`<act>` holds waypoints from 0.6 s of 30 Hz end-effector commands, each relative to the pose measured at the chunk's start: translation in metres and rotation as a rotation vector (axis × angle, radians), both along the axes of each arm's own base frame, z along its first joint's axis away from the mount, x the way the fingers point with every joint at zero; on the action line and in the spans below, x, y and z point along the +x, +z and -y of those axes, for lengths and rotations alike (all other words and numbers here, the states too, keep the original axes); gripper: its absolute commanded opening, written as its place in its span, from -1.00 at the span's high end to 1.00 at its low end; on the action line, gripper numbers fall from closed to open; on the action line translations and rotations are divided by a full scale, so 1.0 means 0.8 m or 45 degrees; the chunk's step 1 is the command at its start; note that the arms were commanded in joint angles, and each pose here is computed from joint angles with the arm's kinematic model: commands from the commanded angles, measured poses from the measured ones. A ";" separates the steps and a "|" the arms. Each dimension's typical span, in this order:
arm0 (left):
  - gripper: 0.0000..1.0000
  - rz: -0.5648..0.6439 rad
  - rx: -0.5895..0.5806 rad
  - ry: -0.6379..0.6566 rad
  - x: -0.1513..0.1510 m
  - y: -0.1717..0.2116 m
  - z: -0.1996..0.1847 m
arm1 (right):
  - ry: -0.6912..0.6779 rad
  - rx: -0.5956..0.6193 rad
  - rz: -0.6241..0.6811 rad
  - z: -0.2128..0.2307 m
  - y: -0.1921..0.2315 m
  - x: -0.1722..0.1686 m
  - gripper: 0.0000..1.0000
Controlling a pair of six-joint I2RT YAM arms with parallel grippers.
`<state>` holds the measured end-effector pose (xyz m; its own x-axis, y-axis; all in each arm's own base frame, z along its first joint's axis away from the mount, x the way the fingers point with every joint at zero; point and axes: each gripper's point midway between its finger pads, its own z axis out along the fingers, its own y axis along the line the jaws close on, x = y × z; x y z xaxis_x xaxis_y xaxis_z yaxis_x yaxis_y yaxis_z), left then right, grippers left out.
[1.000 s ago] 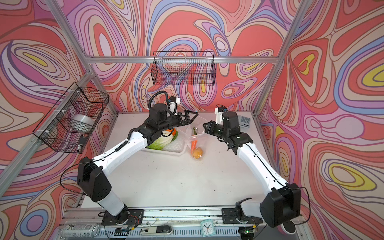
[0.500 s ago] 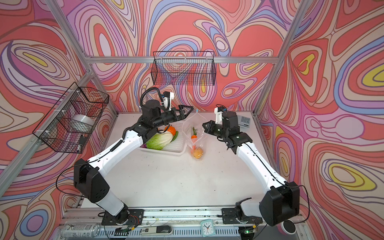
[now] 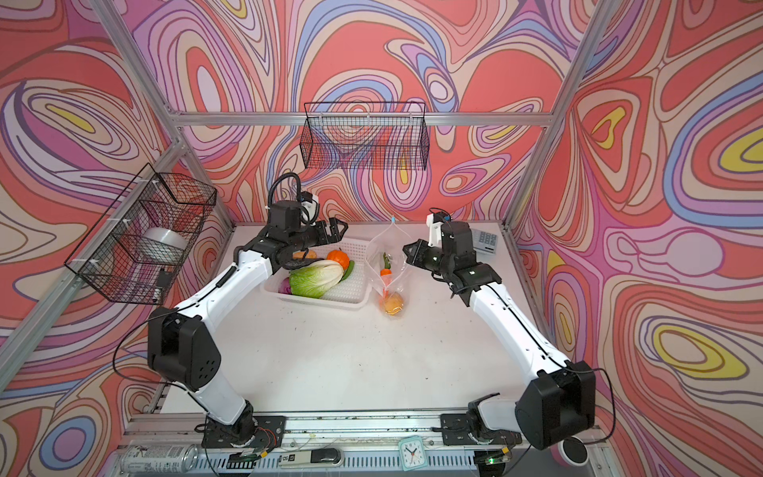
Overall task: Place the food in the zip-top bag and seal the zipper
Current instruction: 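Reach the left gripper into the basket and grasp the orange pumpkin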
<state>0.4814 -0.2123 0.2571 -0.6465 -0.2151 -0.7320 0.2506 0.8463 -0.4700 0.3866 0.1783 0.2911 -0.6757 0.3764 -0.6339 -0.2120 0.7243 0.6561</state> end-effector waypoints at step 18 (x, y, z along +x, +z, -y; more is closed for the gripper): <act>-0.93 -0.517 0.581 -0.119 0.034 -0.210 -0.020 | -0.034 -0.009 0.030 0.007 0.006 0.002 1.00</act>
<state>0.5206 -0.2020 0.1090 -0.8568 0.0838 -0.5088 0.2000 0.9635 -0.1781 0.3879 0.1765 0.2908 -0.6707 0.3827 -0.6354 -0.2032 0.7290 0.6536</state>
